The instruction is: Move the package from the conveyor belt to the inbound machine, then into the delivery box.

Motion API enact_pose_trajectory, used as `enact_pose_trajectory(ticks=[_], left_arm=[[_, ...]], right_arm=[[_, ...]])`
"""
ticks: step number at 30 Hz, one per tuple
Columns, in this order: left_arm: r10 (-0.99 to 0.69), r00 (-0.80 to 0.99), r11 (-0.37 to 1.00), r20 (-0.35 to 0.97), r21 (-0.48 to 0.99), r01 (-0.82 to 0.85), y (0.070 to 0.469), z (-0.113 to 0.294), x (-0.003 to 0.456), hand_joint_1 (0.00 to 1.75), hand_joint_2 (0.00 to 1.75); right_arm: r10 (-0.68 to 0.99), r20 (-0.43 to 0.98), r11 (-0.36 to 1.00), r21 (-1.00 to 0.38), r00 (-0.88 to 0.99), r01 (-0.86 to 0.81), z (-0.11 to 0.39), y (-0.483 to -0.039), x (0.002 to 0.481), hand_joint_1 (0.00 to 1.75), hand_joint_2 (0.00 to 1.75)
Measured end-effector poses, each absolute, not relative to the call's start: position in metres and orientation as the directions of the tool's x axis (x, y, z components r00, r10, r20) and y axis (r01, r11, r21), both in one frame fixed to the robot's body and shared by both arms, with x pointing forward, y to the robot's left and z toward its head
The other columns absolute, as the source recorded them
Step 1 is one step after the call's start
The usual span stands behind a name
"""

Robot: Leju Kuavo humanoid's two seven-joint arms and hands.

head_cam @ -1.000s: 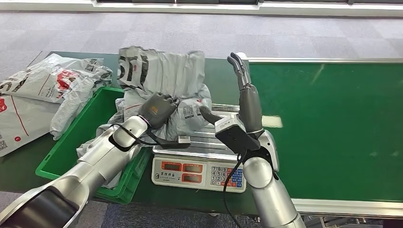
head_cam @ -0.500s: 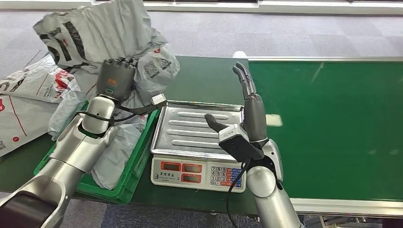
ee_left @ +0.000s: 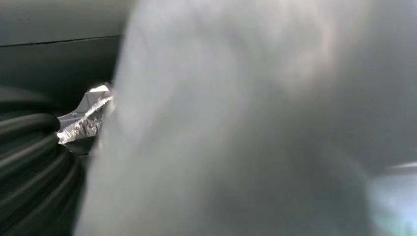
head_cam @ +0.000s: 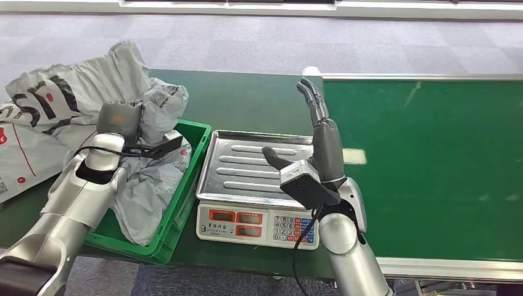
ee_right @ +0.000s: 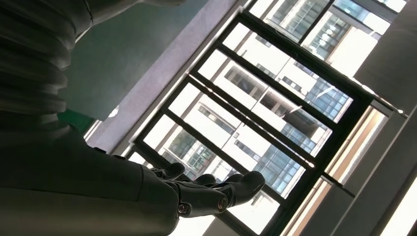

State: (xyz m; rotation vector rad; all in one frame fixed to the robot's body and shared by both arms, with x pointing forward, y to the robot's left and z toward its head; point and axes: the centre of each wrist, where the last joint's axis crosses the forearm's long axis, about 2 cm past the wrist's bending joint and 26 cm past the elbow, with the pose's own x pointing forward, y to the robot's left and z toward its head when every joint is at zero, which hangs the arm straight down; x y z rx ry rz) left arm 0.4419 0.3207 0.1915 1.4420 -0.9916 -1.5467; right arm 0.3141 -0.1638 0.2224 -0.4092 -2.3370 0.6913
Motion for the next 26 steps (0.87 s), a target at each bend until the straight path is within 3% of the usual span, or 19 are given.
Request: enact_pose_trajectory(ticks=[1, 5, 18, 22, 26], left_arm=[[-0.918, -0.050, -0.396, -0.393, 0.914, 0.087, 0.326, 0.180, 0.440, 1.75, 1.75], [-0.911, -0.074, -0.411, -0.405, 0.881, 0.234, 0.343, 0.148, 0.431, 0.00, 1.75], [-0.909, -0.084, -0.413, -0.407, 0.861, 0.296, 0.357, 0.135, 0.427, 0.00, 1.75], [-0.909, -0.076, -0.413, -0.410, 0.863, 0.292, 0.358, 0.135, 0.427, 0.00, 0.00], [-0.918, -0.061, -0.396, -0.393, 0.894, 0.210, 0.356, 0.138, 0.428, 0.00, 0.00]], right_arm=[[0.449, 0.504, 0.814, -0.572, -0.737, 0.105, 0.225, -0.163, 0.316, 0.00, 1.75], [0.442, 0.509, 0.819, -0.565, -0.739, 0.100, 0.230, -0.161, 0.321, 0.00, 1.75], [0.442, 0.516, 0.820, -0.564, -0.734, 0.097, 0.232, -0.160, 0.323, 0.00, 1.75], [0.442, 0.516, 0.820, -0.564, -0.734, 0.097, 0.232, -0.160, 0.323, 0.00, 1.75], [0.444, 0.517, 0.818, -0.567, -0.732, 0.097, 0.231, -0.160, 0.323, 0.00, 1.75]])
